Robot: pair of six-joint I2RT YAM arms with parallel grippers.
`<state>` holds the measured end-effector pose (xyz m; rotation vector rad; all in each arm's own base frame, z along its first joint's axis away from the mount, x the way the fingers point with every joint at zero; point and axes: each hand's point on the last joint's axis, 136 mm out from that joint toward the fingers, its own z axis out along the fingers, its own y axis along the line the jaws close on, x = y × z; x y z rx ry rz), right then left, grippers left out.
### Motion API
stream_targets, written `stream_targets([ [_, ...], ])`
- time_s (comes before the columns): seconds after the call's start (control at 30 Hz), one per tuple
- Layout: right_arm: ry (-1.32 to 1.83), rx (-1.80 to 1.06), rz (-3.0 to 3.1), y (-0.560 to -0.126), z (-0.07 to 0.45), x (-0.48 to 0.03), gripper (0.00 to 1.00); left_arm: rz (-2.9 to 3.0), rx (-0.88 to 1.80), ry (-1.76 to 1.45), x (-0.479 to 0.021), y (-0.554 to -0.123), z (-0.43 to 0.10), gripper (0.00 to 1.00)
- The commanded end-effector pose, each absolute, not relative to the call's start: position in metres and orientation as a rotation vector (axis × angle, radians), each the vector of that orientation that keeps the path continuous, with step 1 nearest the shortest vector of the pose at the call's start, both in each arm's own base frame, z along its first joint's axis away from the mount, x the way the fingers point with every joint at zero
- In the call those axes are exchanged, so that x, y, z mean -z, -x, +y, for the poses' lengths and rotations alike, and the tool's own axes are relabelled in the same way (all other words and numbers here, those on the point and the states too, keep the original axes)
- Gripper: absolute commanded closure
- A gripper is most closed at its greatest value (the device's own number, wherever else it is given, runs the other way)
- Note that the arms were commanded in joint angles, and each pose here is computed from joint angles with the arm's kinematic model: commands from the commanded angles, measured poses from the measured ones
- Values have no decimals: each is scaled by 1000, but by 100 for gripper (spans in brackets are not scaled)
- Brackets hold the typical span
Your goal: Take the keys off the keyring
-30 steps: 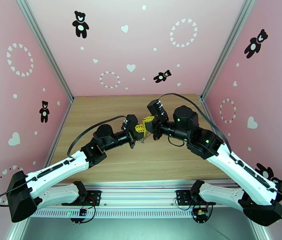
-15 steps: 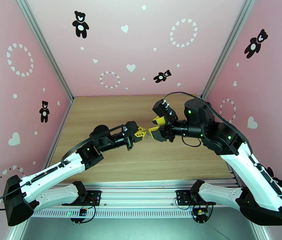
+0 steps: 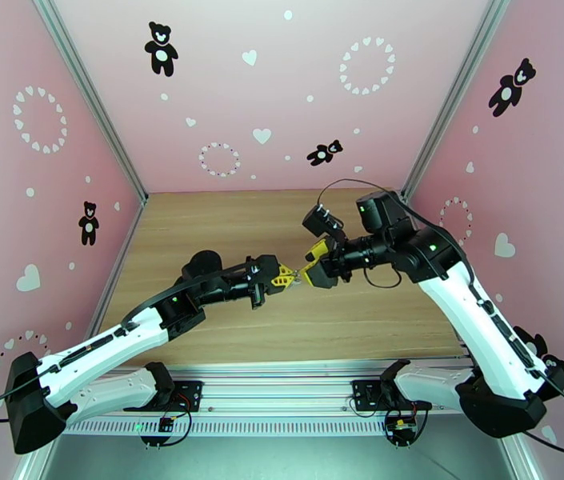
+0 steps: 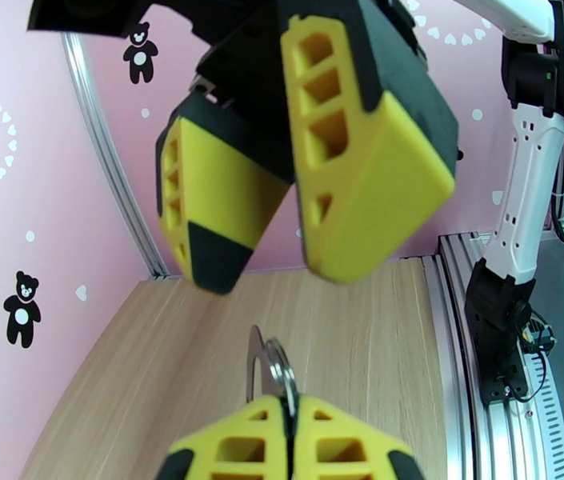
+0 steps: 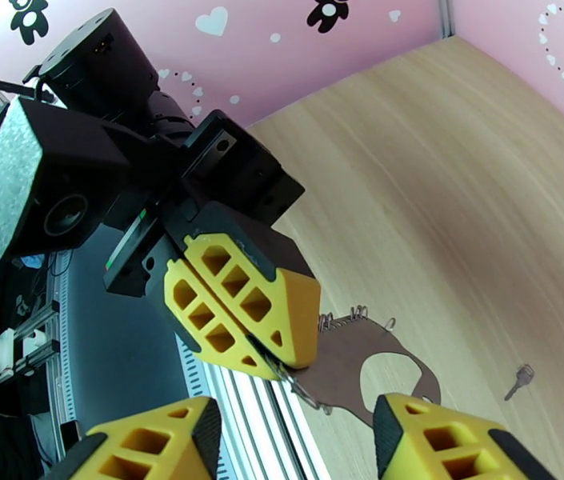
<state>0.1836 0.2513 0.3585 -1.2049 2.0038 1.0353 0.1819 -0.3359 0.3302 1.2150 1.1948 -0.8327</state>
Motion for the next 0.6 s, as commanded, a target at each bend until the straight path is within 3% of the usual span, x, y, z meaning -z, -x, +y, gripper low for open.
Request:
stream_targets([
  [0.0,1254,-1129,1979,-178,260,-358,46,1124,841,-1222,-352,-176,-338,100],
  [0.57,1267,-1182,2009,-163,256,-350,77,1191,756,-1121,-355,-200,-335,100],
])
